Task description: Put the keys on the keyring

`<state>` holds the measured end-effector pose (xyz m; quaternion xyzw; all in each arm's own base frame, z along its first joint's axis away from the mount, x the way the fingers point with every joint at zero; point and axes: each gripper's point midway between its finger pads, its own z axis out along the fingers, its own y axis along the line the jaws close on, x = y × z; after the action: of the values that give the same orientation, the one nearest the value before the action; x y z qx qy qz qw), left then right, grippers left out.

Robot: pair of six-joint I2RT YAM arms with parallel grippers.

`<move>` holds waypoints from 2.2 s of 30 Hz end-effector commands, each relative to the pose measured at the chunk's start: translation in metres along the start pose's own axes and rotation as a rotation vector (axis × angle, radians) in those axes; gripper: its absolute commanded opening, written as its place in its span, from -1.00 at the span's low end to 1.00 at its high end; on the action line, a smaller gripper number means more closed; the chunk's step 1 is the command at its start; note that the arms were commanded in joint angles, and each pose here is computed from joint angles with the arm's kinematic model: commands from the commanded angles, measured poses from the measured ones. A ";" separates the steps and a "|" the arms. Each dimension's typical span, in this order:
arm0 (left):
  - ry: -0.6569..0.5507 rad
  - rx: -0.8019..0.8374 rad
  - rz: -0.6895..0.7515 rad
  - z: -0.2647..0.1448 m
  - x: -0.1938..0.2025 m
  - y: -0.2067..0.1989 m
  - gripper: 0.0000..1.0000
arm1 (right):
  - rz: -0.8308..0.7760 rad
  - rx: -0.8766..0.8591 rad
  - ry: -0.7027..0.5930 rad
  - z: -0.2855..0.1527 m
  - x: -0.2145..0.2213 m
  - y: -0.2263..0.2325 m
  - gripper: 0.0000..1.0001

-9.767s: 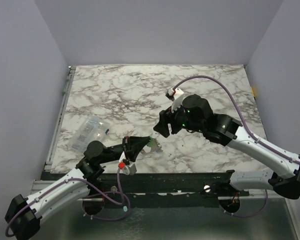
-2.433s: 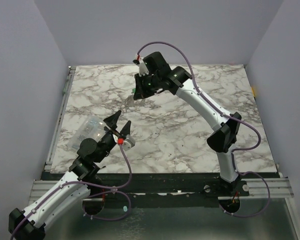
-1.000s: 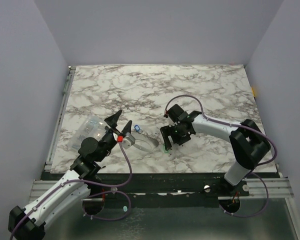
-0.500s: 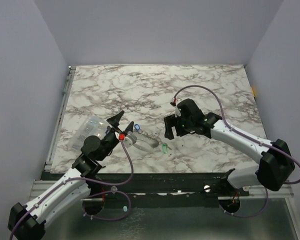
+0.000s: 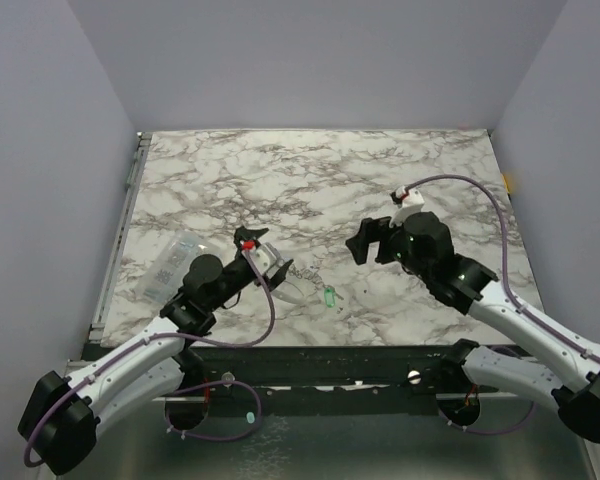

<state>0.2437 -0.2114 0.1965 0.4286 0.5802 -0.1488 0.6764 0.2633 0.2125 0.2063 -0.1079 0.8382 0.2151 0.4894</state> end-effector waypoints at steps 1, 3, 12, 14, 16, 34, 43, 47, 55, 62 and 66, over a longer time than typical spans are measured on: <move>0.004 -0.254 -0.445 0.012 -0.016 0.039 0.97 | 0.071 0.111 -0.206 -0.022 -0.026 -0.027 1.00; 0.086 -0.294 -0.489 0.018 -0.004 0.044 0.98 | 0.099 0.148 -0.290 -0.034 -0.029 -0.040 1.00; 0.225 -0.563 -0.421 0.001 0.038 0.091 0.98 | 0.173 0.166 -0.474 -0.065 -0.034 -0.059 1.00; 0.232 -0.659 -0.368 -0.016 0.048 0.105 0.98 | 0.192 0.171 -0.479 -0.066 -0.036 -0.059 1.00; 0.252 -0.769 -0.329 -0.036 0.064 0.117 0.97 | 0.205 0.190 -0.477 -0.065 -0.036 -0.062 1.00; 0.349 -0.974 -0.391 -0.066 0.165 0.156 0.98 | 0.321 0.098 -0.459 -0.055 -0.021 -0.049 1.00; 0.308 -0.983 -0.403 -0.060 0.187 0.173 0.98 | 0.331 0.054 -0.469 -0.053 -0.019 -0.043 1.00; 0.310 -0.968 -0.430 -0.058 0.207 0.177 0.98 | 0.328 0.040 -0.458 -0.052 -0.019 -0.040 1.00; 0.274 -0.962 -0.463 -0.060 0.212 0.179 0.98 | 0.327 0.048 -0.458 -0.047 -0.014 -0.042 1.00; 0.274 -0.976 -0.452 -0.061 0.211 0.179 0.98 | 0.294 0.093 -0.420 -0.039 -0.006 -0.048 1.00; 0.274 -0.972 -0.450 -0.060 0.211 0.178 0.97 | 0.292 0.117 -0.417 -0.039 -0.005 -0.052 1.00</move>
<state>0.3877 0.0056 0.0758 -0.0529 0.7497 0.0632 0.6567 0.2537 0.1535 0.2126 0.0835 0.7392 0.2644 0.6138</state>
